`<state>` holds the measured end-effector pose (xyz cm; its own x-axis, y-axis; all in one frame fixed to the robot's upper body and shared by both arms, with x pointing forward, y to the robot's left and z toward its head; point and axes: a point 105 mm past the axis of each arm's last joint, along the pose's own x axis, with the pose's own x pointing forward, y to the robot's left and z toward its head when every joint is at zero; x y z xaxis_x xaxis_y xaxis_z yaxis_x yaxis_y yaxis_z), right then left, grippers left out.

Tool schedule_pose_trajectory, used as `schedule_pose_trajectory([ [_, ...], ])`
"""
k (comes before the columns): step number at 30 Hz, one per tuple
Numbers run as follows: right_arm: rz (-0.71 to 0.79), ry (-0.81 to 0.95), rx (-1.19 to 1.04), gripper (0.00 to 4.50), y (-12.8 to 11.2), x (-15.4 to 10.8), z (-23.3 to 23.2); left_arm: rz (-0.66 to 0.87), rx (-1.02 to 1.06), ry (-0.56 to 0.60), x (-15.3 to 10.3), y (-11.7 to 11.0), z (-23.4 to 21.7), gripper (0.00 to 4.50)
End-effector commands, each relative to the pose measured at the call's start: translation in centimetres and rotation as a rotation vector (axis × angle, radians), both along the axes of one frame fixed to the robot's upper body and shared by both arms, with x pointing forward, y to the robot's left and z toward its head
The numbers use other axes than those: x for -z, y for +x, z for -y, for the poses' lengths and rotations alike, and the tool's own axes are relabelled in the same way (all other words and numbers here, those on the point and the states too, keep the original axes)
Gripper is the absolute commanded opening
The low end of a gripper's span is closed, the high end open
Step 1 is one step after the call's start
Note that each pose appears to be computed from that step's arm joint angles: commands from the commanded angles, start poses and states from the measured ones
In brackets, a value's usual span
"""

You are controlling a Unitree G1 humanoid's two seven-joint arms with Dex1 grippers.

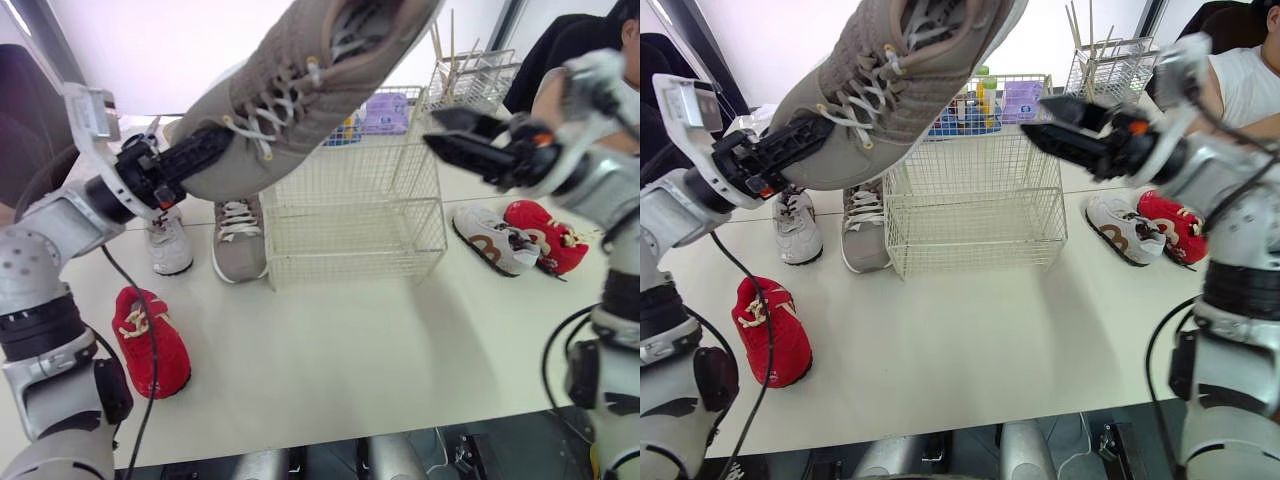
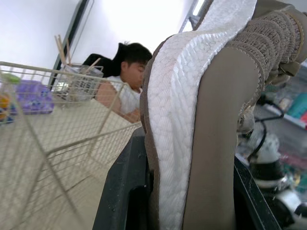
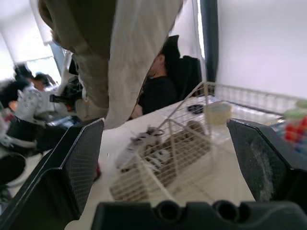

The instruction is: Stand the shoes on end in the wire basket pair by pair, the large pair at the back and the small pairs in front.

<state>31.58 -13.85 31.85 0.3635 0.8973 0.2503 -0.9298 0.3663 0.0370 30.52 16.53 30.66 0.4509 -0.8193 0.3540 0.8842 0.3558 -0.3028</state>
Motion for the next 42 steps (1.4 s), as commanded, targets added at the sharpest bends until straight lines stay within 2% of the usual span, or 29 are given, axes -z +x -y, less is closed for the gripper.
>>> schedule_pose_trajectory([
  [1, 0.112, 0.069, -0.022, 4.46, -1.0, -2.6, -1.7, 0.073, 0.014, -0.056, -1.9, -1.1, 0.2, 0.64],
  [8, 0.146, 0.226, -0.12, 4.46, -0.9, -5.4, -4.6, 0.042, 0.028, -0.07, -1.3, -1.0, 1.3, 0.64],
  [17, 0.117, 0.283, -0.213, 4.46, -0.9, -6.3, -6.9, 0.002, 0.024, -0.075, 0.0, -1.2, 1.5, 0.64],
  [18, 0.117, 0.284, -0.218, 3.95, -0.9, -6.4, -7.1, -0.002, 0.022, -0.073, 0.2, -1.3, 1.6, 0.64],
  [19, 0.116, 0.287, -0.223, 3.68, -0.9, -6.4, -7.2, -0.007, 0.02, -0.068, 0.4, -1.3, 1.6, 0.64],
  [23, 0.117, 0.306, -0.235, 1.98, -0.9, -6.9, -7.2, -0.016, 0.012, -0.043, 1.2, -1.4, 1.7, 0.64],
  [25, 0.123, 0.317, -0.234, 1.67, -0.9, -7.4, -7.0, -0.015, 0.006, -0.028, 1.4, -1.5, 1.8, 0.64],
  [30, 0.167, 0.288, -0.189, 1.63, -0.8, -8.4, -6.5, -0.013, -0.034, 0.057, 2.4, -1.4, 1.7, 0.64],
  [38, 0.348, 0.071, -0.083, 1.63, -0.6, -11.0, -4.2, 0.051, -0.187, 0.222, 2.7, -0.9, -1.3, 4.47],
  [42, 0.491, -0.069, 0.036, 1.63, 0.9, -13.7, -1.6, 0.078, -0.243, 0.256, 2.4, -0.9, -2.8, 4.47],
])
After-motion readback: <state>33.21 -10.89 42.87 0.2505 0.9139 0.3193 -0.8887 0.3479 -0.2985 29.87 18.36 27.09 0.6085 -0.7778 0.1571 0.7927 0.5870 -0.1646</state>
